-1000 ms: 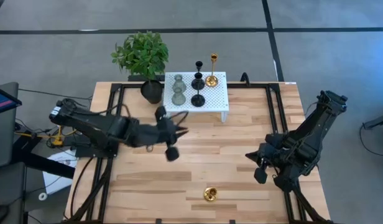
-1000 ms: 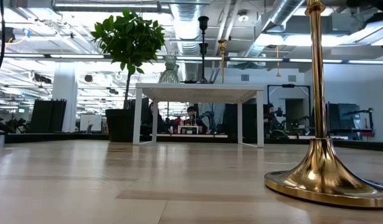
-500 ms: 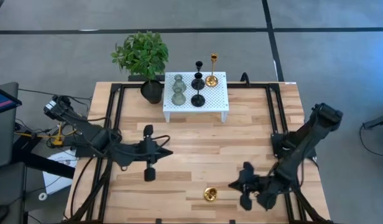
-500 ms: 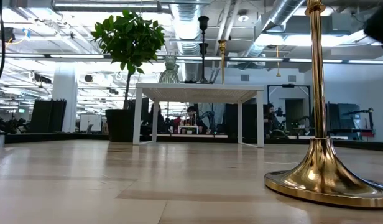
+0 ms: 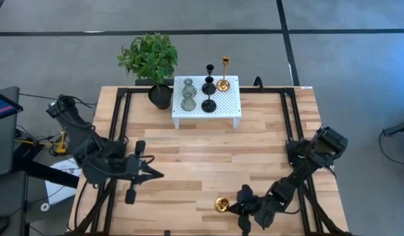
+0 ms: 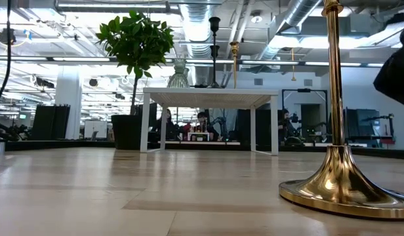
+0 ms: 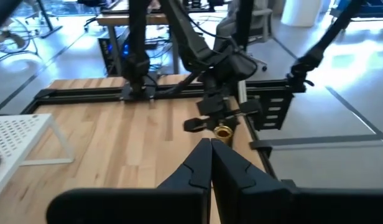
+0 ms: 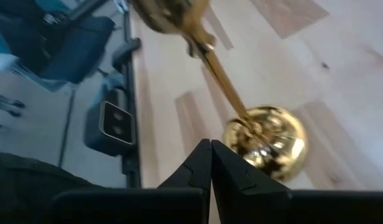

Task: Pick & Place candle stick holders
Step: Put the gold candle holder on the shelf aligned with the other gold candle holder

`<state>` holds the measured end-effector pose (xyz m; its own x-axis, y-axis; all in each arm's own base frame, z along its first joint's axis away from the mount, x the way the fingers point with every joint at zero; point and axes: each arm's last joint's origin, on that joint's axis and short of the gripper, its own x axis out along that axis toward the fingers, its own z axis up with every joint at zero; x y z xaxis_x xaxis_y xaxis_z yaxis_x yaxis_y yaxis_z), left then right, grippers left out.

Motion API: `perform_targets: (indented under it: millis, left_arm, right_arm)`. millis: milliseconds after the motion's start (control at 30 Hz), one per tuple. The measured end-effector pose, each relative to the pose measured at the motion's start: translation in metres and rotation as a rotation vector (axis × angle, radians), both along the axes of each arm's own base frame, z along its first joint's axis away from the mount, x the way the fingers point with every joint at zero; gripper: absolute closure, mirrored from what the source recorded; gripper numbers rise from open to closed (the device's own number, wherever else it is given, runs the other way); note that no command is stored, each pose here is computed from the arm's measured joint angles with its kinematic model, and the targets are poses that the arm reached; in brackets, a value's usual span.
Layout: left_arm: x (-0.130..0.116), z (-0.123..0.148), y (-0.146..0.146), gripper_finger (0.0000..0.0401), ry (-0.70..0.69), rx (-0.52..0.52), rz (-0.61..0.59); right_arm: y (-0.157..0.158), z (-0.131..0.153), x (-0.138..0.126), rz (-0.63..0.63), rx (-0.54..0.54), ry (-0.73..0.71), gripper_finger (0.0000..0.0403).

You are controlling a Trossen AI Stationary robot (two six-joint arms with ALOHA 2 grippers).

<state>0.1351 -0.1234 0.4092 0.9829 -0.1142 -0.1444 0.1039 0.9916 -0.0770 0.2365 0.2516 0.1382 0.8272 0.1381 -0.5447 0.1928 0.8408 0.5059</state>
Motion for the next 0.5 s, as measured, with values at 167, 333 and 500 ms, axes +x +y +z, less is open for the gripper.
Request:
perform_targets:
  millis: [167, 333, 500]
  left_arm:
    - [-0.006, -0.001, -0.006, 0.0397, 0.003, 0.007, -0.037]
    - [-0.005, -0.011, -0.01, 0.0398, 0.026, 0.026, -0.046]
    - [-0.004, -0.019, -0.011, 0.0396, 0.039, 0.039, -0.044]
  right_arm:
    - [-0.002, -0.003, -0.002, 0.011, -0.054, 0.059, 0.0403]
    - [-0.009, -0.005, 0.002, -0.002, -0.081, 0.086, 0.0403]
    - [-0.018, -0.004, 0.011, -0.008, -0.105, 0.085, 0.0388]
